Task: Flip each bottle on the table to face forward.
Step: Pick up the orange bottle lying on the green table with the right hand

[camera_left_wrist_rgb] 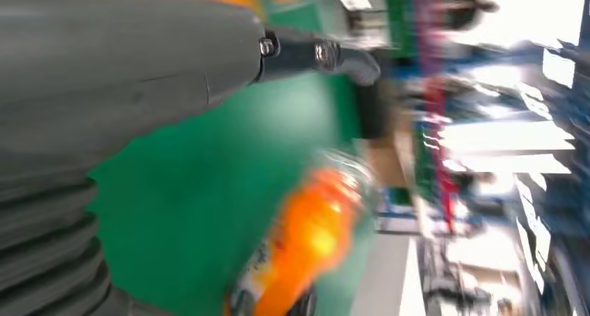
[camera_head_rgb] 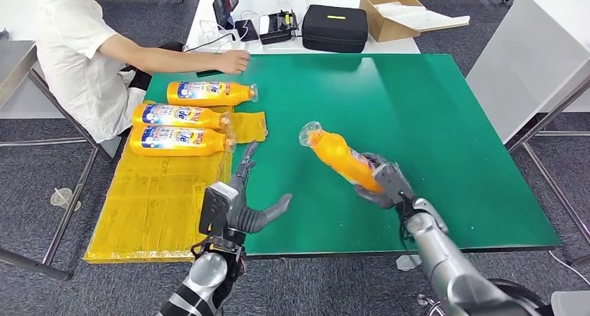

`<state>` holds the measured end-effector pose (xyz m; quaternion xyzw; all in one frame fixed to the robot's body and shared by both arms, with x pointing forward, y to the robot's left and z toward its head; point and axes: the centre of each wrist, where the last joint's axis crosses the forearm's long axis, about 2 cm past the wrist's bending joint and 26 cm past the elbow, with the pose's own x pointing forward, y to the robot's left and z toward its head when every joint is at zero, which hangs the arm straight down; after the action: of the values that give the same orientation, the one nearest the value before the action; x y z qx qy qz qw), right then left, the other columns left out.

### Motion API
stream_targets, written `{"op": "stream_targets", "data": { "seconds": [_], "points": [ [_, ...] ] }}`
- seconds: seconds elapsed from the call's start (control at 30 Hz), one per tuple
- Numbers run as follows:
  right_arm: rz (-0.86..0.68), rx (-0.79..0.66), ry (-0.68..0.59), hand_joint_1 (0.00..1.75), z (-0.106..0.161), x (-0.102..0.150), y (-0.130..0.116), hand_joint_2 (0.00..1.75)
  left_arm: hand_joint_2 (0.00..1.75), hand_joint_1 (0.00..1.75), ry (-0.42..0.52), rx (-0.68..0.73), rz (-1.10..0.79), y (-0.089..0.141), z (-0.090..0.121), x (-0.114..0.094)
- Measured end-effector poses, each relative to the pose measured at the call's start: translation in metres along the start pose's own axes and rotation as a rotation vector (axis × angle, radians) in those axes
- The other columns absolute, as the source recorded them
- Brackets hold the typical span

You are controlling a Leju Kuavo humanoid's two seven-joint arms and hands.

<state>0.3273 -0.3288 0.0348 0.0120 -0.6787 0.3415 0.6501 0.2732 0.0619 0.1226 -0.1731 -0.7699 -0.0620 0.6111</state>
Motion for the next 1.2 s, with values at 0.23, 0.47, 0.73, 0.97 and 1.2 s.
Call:
{"op": "stream_targets", "data": {
  "seconds": [0.23,0.47,0.73,0.97,1.2],
  "points": [
    [-0.208,-0.12,-0.239,1.75,-0.002,0.041,0.054,1.75,1.75,0.0,0.115,0.057,0.128,-0.008,0.004,-0.015],
    [-0.225,-0.142,-0.312,1.75,-0.003,0.056,0.059,1.75,1.75,0.0,0.129,0.055,0.134,-0.008,0.004,-0.018],
    [-0.241,-0.156,-0.35,1.74,-0.003,0.061,0.061,1.75,1.75,0.0,0.118,0.045,0.148,-0.008,0.002,-0.017],
    [-0.269,-0.155,-0.371,1.73,-0.009,0.069,0.069,1.75,1.75,0.0,0.126,-0.001,0.213,-0.009,0.002,-0.017],
    [-0.207,0.0,-0.347,1.75,-0.03,0.08,0.095,1.75,1.75,0.0,0.066,-0.049,0.235,-0.011,-0.006,-0.01]
  ]
}}
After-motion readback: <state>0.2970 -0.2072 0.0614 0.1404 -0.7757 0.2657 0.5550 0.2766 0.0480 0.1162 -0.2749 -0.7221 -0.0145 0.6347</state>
